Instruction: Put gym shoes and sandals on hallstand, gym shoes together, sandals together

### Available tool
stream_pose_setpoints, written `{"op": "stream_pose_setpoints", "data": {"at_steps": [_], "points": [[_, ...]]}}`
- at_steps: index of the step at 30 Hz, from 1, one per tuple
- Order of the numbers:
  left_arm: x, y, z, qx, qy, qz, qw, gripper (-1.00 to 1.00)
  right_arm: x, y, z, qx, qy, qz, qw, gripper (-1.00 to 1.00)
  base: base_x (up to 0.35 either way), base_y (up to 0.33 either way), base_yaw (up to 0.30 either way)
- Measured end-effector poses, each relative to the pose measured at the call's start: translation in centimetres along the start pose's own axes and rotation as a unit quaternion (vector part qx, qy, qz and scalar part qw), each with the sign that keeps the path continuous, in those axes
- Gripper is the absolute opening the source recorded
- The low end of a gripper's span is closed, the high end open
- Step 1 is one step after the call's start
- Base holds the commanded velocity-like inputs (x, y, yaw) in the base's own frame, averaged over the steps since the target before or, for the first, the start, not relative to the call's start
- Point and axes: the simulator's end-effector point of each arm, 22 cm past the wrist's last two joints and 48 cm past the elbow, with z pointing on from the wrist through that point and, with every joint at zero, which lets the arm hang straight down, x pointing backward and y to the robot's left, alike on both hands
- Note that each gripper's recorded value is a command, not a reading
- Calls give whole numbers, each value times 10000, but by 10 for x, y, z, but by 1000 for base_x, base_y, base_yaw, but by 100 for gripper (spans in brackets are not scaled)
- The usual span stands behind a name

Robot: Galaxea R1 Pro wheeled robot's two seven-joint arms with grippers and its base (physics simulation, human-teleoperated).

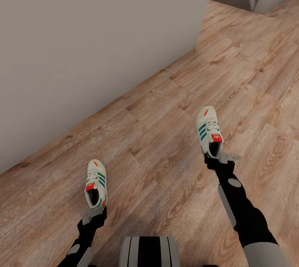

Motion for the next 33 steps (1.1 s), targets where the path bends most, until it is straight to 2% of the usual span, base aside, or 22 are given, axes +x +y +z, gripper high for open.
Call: {"op": "stream_pose_setpoints", "data": {"at_steps": [2, 8, 33], "points": [[4, 1, 1, -12, 37, 7, 10000, 100, 6, 0, 1, -14, 185, 34, 9998, -100, 0, 0, 0], [15, 5, 2, -43, 128, 26, 9999, 100, 22, 2, 4, -26, 397, 24, 9992, -100, 0, 0, 0], [14, 6, 2, -46, 106, 30, 9999, 100, 21, 2, 4, -29, 404, 27, 9992, -100, 51, 0, 0]]}}
